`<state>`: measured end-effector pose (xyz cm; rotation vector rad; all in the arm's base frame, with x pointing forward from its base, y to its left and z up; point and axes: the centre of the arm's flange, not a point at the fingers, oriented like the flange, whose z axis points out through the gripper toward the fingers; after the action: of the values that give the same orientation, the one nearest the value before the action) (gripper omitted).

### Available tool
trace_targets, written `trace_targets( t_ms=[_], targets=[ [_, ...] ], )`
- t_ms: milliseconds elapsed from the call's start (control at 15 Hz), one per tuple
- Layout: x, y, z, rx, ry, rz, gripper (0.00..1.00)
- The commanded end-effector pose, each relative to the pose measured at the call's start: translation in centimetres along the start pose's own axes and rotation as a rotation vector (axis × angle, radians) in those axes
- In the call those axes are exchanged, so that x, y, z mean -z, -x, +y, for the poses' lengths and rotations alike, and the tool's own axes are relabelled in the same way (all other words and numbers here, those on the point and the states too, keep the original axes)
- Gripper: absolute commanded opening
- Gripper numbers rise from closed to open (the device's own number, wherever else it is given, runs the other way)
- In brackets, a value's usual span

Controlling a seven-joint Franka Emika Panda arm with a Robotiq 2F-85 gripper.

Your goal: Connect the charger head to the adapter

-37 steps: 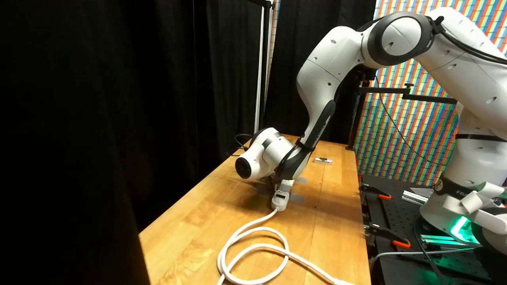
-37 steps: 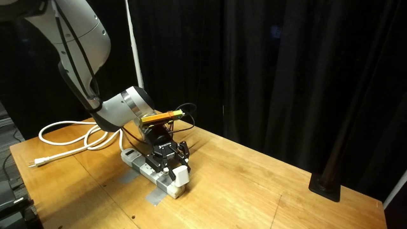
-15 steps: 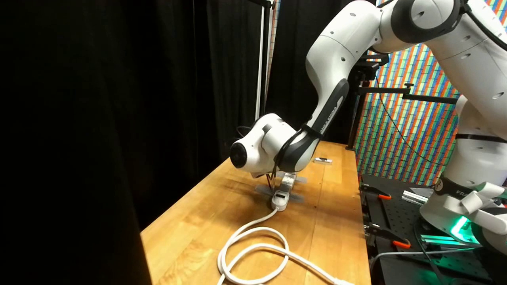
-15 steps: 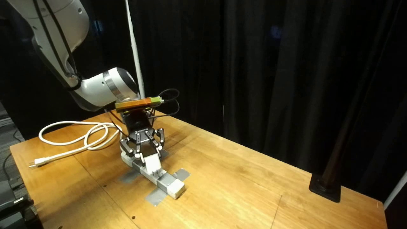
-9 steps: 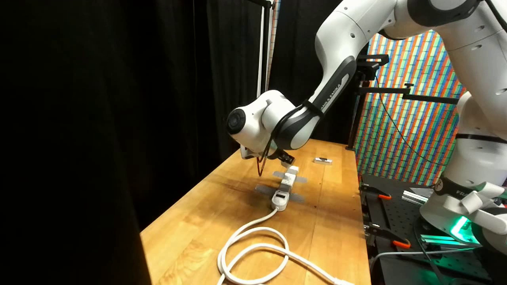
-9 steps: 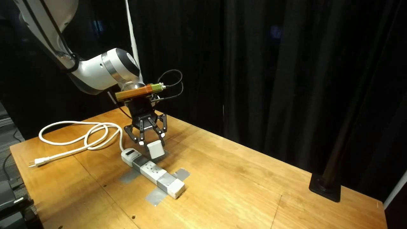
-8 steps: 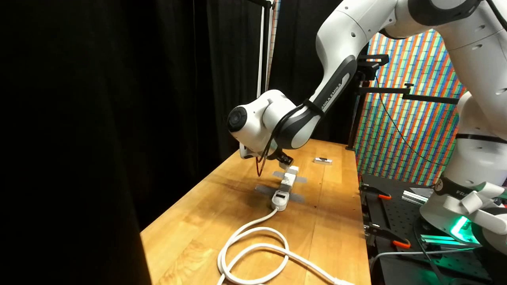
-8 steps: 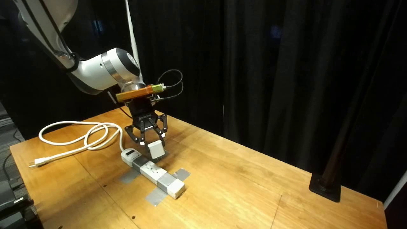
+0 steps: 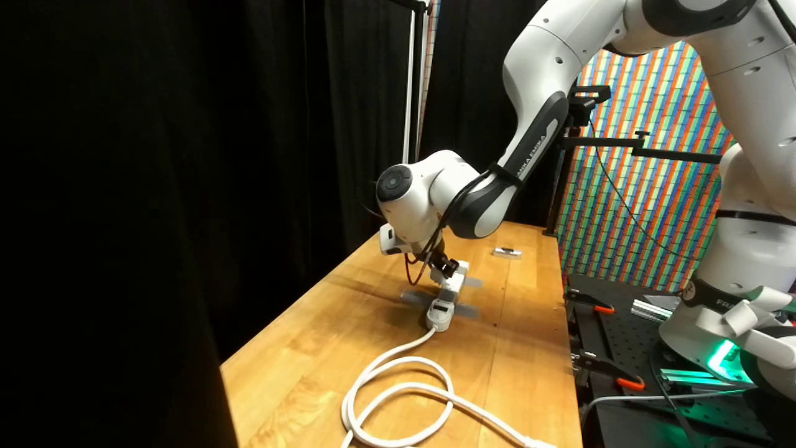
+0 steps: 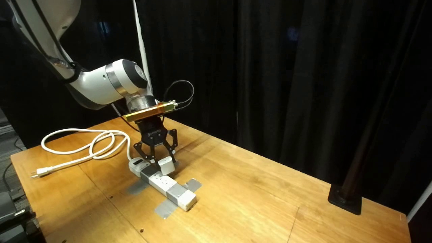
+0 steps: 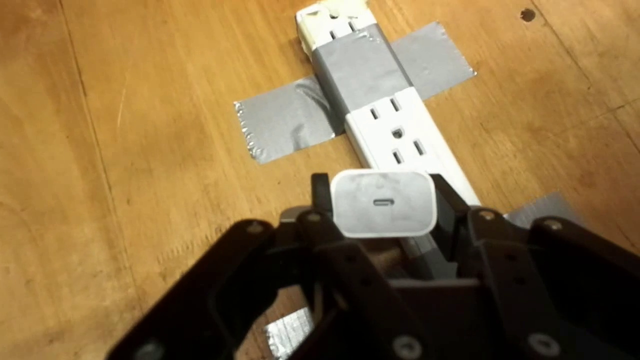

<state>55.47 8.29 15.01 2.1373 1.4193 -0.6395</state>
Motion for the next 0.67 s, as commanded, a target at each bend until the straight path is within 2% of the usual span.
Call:
trace_targets(
  t_ms=[0,133,267,400,600],
  targets=[
    [1.9,3.9,-0.3,-0.020,-0.003,0.005,0.23],
    [3.0,5.2,0.1,-0.027,-0.017,0.005,0.23],
    [3.6,5.9,0.3,-0.010,-0.041,0.041,0.23],
    [3.8,5.8,0.4,0.023,-0.075,0.080,0.23],
    [3.7,5.1,0.2,0.107,-0.093,0.090,0.23]
  ],
)
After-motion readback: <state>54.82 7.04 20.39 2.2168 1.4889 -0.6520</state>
